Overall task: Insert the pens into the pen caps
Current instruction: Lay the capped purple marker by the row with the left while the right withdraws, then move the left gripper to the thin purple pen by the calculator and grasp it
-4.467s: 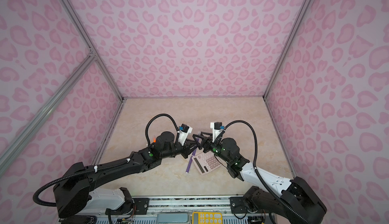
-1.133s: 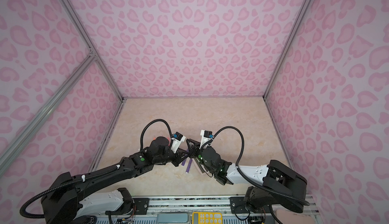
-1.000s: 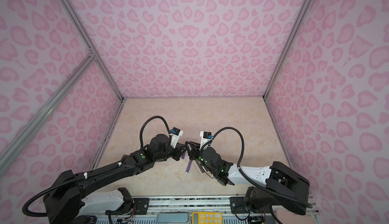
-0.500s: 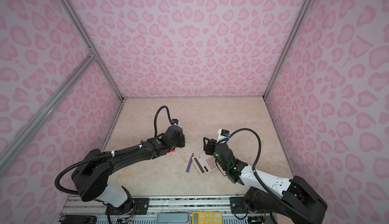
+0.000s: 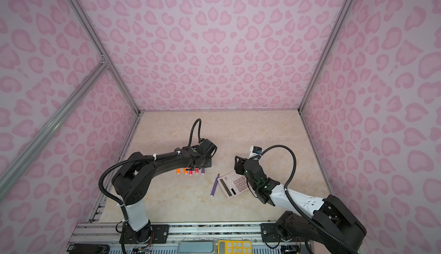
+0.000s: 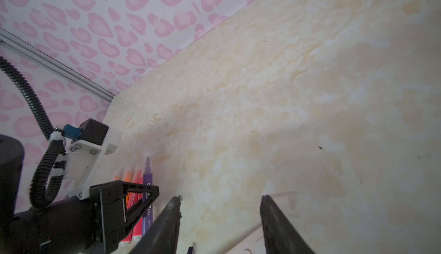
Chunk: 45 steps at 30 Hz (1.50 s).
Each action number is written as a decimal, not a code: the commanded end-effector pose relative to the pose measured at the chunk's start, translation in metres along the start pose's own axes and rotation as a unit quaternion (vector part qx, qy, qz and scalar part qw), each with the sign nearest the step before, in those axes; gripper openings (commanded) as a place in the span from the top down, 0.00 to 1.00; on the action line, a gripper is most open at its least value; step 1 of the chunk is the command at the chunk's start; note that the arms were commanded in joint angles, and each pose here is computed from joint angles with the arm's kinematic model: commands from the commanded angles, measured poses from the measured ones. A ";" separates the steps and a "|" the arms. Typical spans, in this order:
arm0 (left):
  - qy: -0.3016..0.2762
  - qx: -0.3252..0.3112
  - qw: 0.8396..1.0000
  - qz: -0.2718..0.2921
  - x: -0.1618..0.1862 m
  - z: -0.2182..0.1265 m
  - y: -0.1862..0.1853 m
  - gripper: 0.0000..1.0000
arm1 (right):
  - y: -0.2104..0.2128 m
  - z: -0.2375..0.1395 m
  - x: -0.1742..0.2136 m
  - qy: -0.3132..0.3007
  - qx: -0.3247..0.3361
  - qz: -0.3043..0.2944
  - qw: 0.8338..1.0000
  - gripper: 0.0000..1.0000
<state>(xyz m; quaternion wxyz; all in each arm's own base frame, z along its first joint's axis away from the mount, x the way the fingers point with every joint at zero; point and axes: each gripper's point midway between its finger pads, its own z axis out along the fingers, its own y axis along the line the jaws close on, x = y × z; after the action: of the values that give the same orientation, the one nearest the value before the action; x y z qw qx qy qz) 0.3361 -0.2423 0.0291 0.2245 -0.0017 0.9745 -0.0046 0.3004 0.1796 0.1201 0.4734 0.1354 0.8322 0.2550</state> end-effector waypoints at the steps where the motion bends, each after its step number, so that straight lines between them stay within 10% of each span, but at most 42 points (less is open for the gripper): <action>1: 0.029 -0.025 0.999 0.025 0.006 0.007 0.005 0.97 | 0.000 0.003 0.000 0.004 -0.002 0.001 1.000 0.45; 10: 0.060 -0.072 0.995 0.043 0.009 0.018 0.011 0.97 | -0.006 0.009 0.005 0.016 0.004 0.003 1.000 0.45; 17: 0.049 -0.071 0.995 0.049 0.002 0.011 0.012 0.69 | -0.010 0.012 0.005 0.016 0.013 -0.003 1.000 0.45; 23: 0.030 -0.055 0.996 0.056 -0.004 -0.006 0.013 0.65 | -0.013 0.014 0.000 0.013 0.025 -0.010 1.000 0.45; 39: 0.053 0.170 0.962 0.209 0.085 -0.062 -0.061 0.66 | -0.067 0.016 -0.030 -0.035 0.133 -0.019 0.990 0.46; 45: 0.058 0.155 0.959 0.231 0.094 -0.056 -0.067 0.65 | -0.072 0.012 -0.034 -0.040 0.139 -0.021 0.989 0.46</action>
<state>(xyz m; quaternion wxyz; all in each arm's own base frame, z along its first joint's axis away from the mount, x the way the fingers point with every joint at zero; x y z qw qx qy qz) 0.2251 -0.3029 0.0408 0.1609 0.2484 0.9504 -0.0961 0.3307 0.1144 0.1021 0.4829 0.1921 0.8427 0.1402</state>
